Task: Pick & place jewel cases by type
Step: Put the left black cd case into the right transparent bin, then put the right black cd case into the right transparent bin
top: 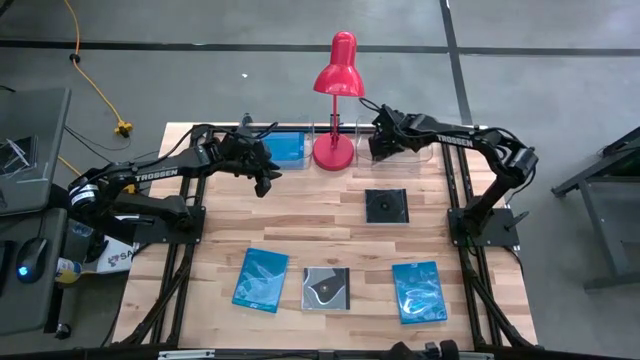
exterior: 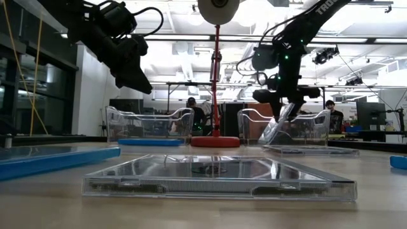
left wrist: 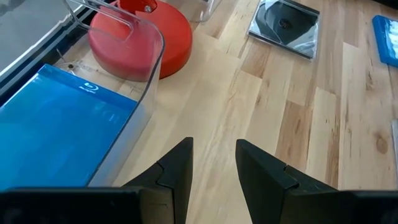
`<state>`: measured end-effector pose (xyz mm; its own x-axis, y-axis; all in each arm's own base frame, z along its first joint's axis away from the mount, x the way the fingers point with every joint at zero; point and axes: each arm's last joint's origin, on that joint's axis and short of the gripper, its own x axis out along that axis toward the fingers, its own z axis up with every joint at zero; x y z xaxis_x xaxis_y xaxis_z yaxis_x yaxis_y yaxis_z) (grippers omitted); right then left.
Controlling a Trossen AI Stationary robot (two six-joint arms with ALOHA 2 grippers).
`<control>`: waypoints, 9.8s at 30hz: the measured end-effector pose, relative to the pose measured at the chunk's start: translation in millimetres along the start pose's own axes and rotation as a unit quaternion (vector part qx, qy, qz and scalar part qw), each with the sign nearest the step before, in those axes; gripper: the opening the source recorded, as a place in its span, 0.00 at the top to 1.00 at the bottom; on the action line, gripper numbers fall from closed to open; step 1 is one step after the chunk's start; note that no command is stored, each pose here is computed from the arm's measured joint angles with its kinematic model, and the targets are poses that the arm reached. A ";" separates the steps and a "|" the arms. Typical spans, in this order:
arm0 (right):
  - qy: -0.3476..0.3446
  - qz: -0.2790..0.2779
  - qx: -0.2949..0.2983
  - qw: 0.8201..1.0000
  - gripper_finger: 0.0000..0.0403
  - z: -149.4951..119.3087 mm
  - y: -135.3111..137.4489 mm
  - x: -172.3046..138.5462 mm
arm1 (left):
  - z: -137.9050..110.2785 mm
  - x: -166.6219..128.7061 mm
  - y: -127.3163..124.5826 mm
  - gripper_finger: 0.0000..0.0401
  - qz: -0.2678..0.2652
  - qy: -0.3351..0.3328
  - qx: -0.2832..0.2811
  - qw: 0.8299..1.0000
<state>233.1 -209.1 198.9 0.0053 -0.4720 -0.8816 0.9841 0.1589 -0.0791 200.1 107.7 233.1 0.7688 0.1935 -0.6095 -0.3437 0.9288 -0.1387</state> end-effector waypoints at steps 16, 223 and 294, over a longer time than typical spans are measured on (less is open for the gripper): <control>0.009 0.037 -0.013 0.999 0.27 0.1 4.2 -0.1 | 0.0 0.0 0.0 0.70 0.000 0.000 0.000 1.000; 0.211 0.258 0.163 0.929 0.23 -184.9 -65.5 -5.1 | 46.4 258.5 -96.2 0.70 -0.112 0.070 -0.420 0.898; 0.153 0.327 0.139 0.922 0.23 -179.9 -44.9 -5.5 | 31.3 287.6 -99.7 0.70 -0.018 0.126 -0.412 0.902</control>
<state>157.0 -57.6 123.6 0.6060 -0.0812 -0.7913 0.7954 0.0742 0.6015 472.5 80.6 96.1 0.6759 -0.0057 -0.7370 -0.6855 0.3625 -0.6314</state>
